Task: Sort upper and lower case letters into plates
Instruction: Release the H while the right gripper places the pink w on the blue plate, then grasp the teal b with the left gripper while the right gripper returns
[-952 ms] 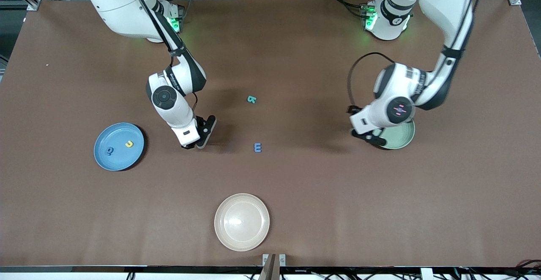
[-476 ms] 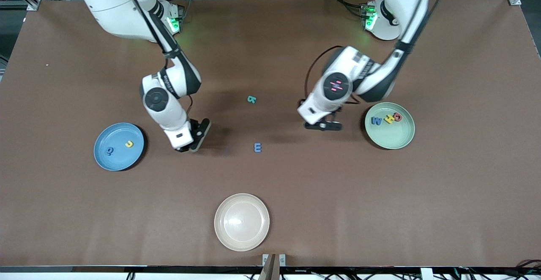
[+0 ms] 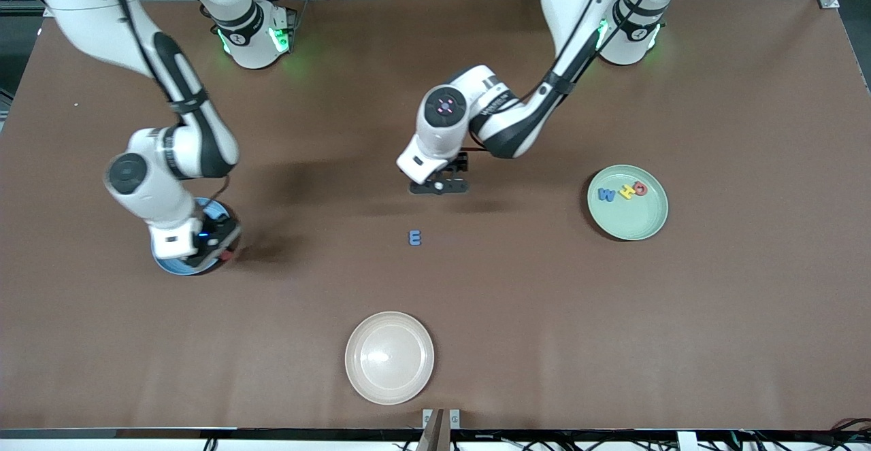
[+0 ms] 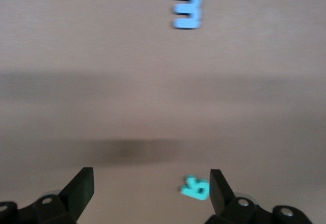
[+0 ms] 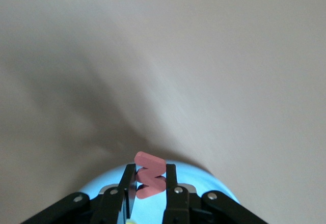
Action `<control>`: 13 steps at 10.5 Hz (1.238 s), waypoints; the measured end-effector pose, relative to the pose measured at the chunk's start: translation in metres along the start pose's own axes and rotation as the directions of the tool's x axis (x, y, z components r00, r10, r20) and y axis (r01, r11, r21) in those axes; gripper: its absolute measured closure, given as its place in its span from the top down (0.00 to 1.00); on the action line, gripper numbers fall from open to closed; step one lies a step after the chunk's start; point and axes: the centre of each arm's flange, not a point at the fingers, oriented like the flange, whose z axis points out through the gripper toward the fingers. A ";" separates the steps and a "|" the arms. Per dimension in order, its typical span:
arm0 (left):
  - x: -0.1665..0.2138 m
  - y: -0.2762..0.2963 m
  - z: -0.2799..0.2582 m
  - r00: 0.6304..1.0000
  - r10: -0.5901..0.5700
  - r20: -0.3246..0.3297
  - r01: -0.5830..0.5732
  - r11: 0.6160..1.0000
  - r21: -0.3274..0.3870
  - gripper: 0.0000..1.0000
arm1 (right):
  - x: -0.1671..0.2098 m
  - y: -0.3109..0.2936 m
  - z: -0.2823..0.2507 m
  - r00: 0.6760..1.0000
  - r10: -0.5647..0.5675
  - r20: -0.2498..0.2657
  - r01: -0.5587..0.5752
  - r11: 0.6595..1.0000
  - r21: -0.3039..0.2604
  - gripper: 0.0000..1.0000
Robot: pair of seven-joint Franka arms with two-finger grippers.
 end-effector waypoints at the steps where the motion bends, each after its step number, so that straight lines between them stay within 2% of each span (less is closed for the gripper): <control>1: -0.010 0.014 0.003 1.000 0.016 -0.025 -0.016 1.000 0.004 1.00 | -0.022 0.014 0.001 1.000 0.009 0.006 -0.009 1.000 -0.002 0.29; 3: -0.042 0.037 0.024 0.994 0.047 -0.098 -0.042 0.998 0.051 1.00 | -0.048 0.029 0.002 0.999 0.033 0.014 -0.033 0.999 -0.004 0.52; 4: -0.061 0.047 0.036 0.989 0.087 -0.116 -0.079 0.994 0.076 1.00 | -0.048 0.028 0.002 0.999 0.033 0.013 -0.033 0.999 -0.003 0.65; 5: -0.072 0.052 0.044 0.984 0.128 -0.124 -0.117 0.989 0.095 1.00 | -0.044 0.027 0.001 1.000 0.027 0.009 -0.027 1.000 -0.002 0.79; 7: -0.073 0.051 0.049 0.972 0.204 -0.119 -0.191 0.975 0.115 1.00 | -0.030 0.026 -0.004 0.999 0.032 -0.001 -0.032 0.999 -0.006 1.00; 10: -0.073 0.047 0.065 0.966 0.241 -0.097 -0.227 0.965 0.134 1.00 | 0.005 0.029 -0.024 0.994 0.103 0.031 -0.104 0.994 0.044 1.00; 13: -0.090 0.047 0.096 0.964 0.257 -0.063 -0.245 0.957 0.155 1.00 | 0.039 0.014 -0.029 0.974 0.222 0.038 -0.224 0.973 0.049 1.00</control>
